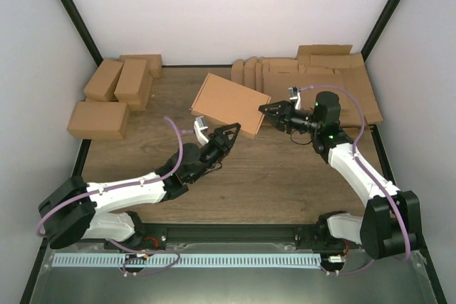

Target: Fold the paper box

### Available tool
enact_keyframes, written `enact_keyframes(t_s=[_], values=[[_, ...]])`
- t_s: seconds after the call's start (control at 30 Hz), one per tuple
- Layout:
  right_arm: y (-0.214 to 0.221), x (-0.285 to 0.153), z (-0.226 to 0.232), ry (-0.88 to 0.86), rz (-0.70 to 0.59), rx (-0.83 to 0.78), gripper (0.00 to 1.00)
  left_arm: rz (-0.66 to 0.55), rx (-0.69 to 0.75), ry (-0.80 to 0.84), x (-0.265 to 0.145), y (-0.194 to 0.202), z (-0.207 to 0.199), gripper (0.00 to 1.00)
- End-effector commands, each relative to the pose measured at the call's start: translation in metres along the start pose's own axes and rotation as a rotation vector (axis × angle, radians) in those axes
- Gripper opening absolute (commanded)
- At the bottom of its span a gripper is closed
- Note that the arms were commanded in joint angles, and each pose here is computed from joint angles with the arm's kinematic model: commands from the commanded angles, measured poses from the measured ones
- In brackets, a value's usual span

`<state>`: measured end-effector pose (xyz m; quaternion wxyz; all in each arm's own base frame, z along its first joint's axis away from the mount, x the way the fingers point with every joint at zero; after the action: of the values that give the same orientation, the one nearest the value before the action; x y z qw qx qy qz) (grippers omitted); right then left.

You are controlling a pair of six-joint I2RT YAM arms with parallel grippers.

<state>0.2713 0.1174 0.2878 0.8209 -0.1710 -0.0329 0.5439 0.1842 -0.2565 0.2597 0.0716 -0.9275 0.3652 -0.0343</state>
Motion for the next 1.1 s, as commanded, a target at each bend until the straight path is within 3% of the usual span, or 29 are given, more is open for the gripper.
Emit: enact_keyframes(t_s=[0.0, 0.13, 0.27, 0.37, 0.67, 0.83, 0.93, 1.0, 1.07], values=[[-0.003, 0.000, 0.016, -0.028, 0.009, -0.050, 0.30, -0.075, -0.020, 0.008, 0.000, -0.007, -0.012, 0.36], [-0.001, 0.001, 0.010, -0.018, 0.014, -0.046, 0.33, -0.125, 0.029, -0.043, -0.010, -0.015, -0.014, 0.33], [0.001, 0.002, 0.004, -0.028, 0.022, -0.028, 0.33, -0.083, 0.026, -0.035, -0.005, -0.016, -0.016, 0.59], [0.001, 0.002, 0.005, -0.034, 0.025, -0.031, 0.32, -0.043, 0.017, -0.032, 0.003, -0.012, -0.010, 0.64], [0.005, 0.001, 0.002, -0.025, 0.032, -0.024, 0.32, 0.000, 0.000, -0.005, 0.016, -0.010, -0.011, 0.53], [0.005, 0.002, -0.001, -0.022, 0.036, -0.021, 0.33, -0.002, -0.017, -0.011, 0.016, -0.009, -0.009, 0.39], [0.005, 0.001, -0.001, -0.010, 0.032, -0.035, 0.43, -0.023, -0.021, -0.047, 0.012, -0.014, -0.005, 0.27], [0.004, 0.001, -0.002, 0.010, 0.030, -0.053, 0.56, -0.024, -0.001, -0.071, 0.009, -0.023, -0.003, 0.25], [0.003, -0.001, -0.004, 0.033, 0.027, -0.068, 0.62, -0.032, 0.017, -0.114, 0.006, -0.037, -0.001, 0.25]])
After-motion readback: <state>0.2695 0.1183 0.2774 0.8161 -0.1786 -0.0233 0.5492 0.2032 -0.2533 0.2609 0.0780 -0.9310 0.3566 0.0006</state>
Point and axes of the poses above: each gripper's point midway between its finger pads, its own x axis out along the fingers, its own z axis along the line the jaws close on, y = z × x, the point moved 10 cm from there along -x, back along the fingers, and after that the axes turned 3 degrees about -x, right-handed, at the moved point
